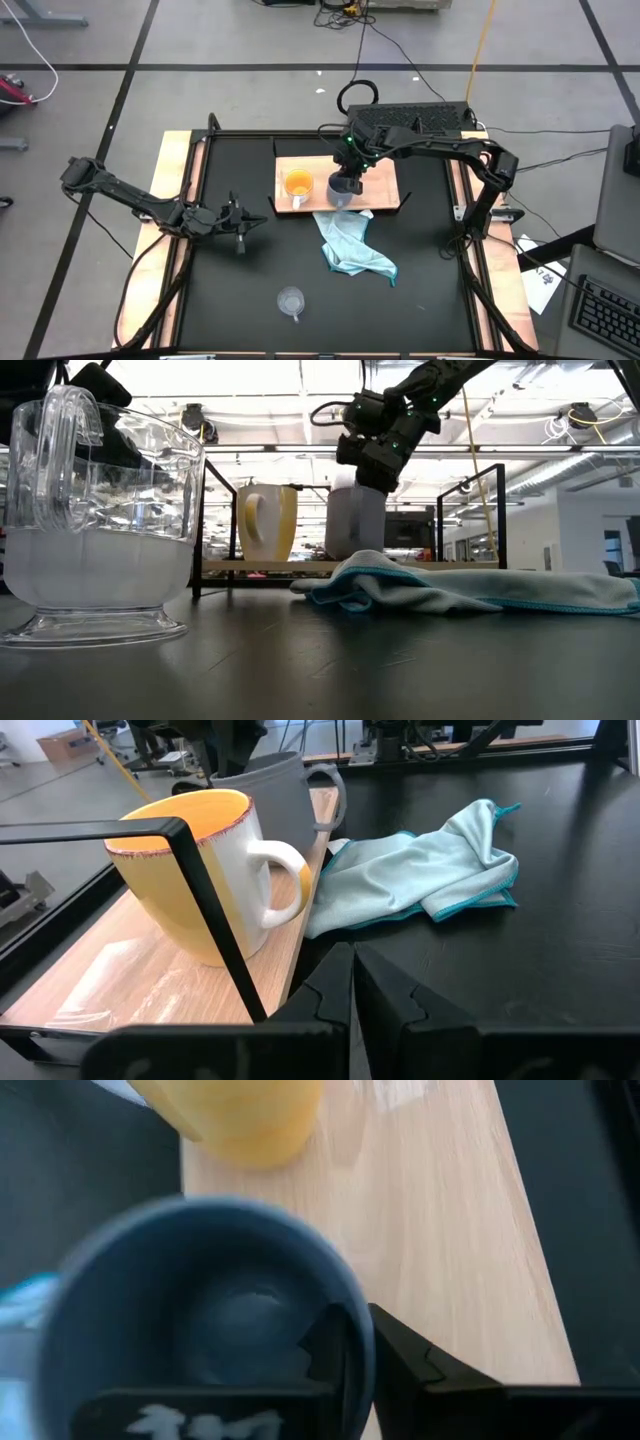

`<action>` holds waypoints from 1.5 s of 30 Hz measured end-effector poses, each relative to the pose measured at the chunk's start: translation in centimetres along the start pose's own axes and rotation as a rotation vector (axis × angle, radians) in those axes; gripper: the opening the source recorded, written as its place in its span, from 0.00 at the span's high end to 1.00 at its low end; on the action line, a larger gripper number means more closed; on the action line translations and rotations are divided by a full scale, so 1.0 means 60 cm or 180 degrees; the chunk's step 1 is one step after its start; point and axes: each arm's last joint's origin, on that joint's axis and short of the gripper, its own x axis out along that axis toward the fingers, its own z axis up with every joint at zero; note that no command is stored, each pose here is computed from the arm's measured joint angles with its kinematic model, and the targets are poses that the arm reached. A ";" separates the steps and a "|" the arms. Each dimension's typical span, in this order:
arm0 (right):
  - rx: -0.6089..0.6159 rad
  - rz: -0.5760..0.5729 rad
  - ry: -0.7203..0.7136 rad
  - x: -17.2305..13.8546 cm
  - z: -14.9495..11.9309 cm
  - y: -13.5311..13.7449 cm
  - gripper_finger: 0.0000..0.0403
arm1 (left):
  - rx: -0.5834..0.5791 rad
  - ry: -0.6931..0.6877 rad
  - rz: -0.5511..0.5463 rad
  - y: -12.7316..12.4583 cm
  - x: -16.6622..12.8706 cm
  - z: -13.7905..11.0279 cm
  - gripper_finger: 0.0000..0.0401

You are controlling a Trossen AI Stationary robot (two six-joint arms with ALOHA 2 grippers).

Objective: Stack small to large cups/mugs on shelf
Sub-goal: Put the gray mug on the shelf

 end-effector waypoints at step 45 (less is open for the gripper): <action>-0.0009 0.0079 -0.0131 -0.009 0.014 0.036 0.72 | -0.0075 0.0021 -0.0037 -0.001 0.000 -0.001 0.95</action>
